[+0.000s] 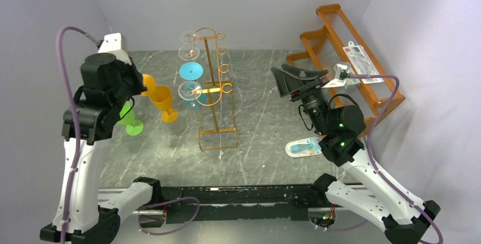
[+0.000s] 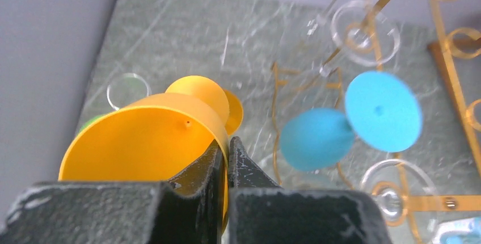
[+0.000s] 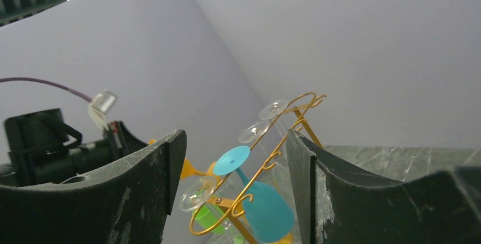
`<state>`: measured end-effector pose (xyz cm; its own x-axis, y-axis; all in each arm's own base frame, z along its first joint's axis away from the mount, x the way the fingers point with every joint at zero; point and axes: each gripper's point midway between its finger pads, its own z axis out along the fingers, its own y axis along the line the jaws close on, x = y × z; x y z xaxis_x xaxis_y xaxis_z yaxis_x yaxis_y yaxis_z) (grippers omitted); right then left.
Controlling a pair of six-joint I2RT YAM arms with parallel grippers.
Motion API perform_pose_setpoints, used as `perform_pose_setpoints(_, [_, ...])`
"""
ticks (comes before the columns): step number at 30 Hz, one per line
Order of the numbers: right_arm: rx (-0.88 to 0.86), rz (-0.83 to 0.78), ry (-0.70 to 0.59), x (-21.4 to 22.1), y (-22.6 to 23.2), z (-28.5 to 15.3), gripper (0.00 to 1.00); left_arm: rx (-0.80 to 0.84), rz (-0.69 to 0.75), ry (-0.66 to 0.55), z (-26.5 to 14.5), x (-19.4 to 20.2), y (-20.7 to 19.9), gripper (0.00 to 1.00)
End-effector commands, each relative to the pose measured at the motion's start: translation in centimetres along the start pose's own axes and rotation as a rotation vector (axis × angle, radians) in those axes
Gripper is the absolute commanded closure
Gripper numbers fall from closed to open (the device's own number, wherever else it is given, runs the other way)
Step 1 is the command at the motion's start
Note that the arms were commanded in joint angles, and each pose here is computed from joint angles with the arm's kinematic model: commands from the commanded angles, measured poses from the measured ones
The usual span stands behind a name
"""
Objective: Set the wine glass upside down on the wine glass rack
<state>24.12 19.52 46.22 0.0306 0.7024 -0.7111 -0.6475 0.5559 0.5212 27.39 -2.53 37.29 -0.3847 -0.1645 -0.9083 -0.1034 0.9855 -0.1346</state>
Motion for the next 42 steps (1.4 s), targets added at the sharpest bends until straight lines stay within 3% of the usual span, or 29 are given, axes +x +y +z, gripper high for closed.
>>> perform_pose_setpoints(1, [-0.007,0.021,-0.003,-0.4,0.4,-0.1,0.31,0.040,0.000,-0.179,-2.3,-6.0,-0.8,0.95])
perform_pose_setpoints(3, [-0.013,0.029,0.004,-0.3,0.6,-0.1,0.31,0.080,-0.018,-0.246,-3.0,-8.6,-1.7,0.95])
perform_pose_setpoints(8, [-0.013,0.032,0.010,-0.2,0.7,-0.2,0.31,0.374,-0.074,-0.491,-7.0,-13.6,-6.4,0.95])
perform_pose_setpoints(16, [-0.023,0.047,0.042,0.7,0.8,0.4,0.25,0.717,-0.168,-0.820,-14.2,-17.6,-10.0,0.95])
perform_pose_setpoints(19, [-0.033,0.082,0.029,0.7,1.0,0.4,0.22,0.793,-0.189,-0.870,-15.9,-18.8,-10.8,0.95])
perform_pose_setpoints(24, [-0.063,0.127,0.010,0.5,1.6,0.8,0.19,1.063,-0.230,-0.841,-16.8,-18.9,-14.3,0.95])
perform_pose_setpoints(32, [-0.152,0.232,0.002,0.8,3.4,2.4,0.21,1.391,-0.407,-0.706,-13.9,-17.8,-18.7,0.95])
perform_pose_setpoints(36, [-0.202,0.277,-0.021,0.8,4.1,3.0,0.21,1.414,-0.404,-0.637,-12.1,-16.3,-23.4,0.95])
perform_pose_setpoints(42, [-0.239,0.353,-0.061,0.4,4.5,3.0,0.21,1.476,-0.458,-0.647,-12.8,-14.1,-27.5,0.95])
